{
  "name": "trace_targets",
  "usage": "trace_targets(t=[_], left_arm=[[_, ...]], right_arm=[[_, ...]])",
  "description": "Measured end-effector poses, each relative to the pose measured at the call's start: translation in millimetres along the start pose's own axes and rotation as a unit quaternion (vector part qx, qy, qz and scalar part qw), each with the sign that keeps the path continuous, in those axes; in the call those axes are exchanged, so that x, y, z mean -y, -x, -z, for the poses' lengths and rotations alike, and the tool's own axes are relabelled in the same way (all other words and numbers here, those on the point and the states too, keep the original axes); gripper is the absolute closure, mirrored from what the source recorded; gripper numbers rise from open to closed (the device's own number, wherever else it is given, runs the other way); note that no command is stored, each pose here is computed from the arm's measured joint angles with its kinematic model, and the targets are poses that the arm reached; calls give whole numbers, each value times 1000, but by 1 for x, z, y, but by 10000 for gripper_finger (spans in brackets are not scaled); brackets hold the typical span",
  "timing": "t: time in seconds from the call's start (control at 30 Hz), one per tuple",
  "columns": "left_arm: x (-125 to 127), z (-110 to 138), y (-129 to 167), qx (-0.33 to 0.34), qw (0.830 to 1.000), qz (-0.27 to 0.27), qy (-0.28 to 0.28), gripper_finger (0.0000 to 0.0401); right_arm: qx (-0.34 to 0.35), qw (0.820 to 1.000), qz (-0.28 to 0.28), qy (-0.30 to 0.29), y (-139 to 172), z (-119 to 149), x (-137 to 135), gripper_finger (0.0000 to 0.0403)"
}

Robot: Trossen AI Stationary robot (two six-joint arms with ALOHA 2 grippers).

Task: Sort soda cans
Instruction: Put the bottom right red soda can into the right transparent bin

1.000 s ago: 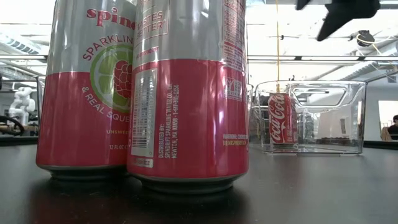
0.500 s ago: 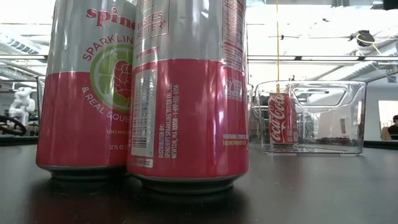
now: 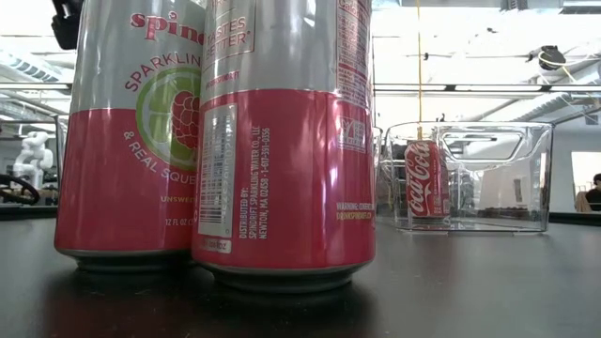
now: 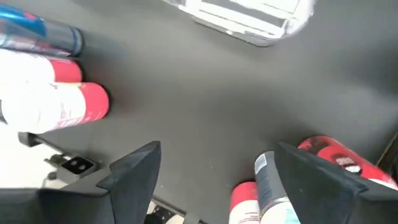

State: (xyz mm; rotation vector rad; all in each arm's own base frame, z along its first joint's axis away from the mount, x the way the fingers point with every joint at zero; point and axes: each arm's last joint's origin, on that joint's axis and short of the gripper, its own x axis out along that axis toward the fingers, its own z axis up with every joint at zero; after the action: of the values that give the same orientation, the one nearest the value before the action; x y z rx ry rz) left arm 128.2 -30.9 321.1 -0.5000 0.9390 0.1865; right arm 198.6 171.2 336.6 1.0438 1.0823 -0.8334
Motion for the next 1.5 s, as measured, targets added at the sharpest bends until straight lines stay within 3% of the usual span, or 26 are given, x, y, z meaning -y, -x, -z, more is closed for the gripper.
trace_targets(t=[0.43, 0.6, 0.8, 1.13, 1.27, 1.5], left_arm=[[-12, 10, 17, 20, 1000, -3, -13, 76], [-12, 10, 17, 21, 1000, -4, -21, 76], [-12, 10, 17, 21, 1000, -4, -21, 76], [-11, 8, 18, 29, 1000, 3, -9, 76], [-9, 6, 18, 40, 999, 13, 0, 76], [-8, 5, 18, 44, 999, 18, 10, 76]], right_arm=[[-57, 994, 83, -38, 5, 31, -37, 101], [-77, 988, 121, -61, -2, 59, -33, 101], [-76, 987, 129, -66, 1, 81, -21, 101], [-53, 988, 139, -30, -7, 88, -4, 101], [-42, 988, 145, -27, -9, 80, 8, 101], [-42, 993, 106, -18, -9, 59, 38, 101]])
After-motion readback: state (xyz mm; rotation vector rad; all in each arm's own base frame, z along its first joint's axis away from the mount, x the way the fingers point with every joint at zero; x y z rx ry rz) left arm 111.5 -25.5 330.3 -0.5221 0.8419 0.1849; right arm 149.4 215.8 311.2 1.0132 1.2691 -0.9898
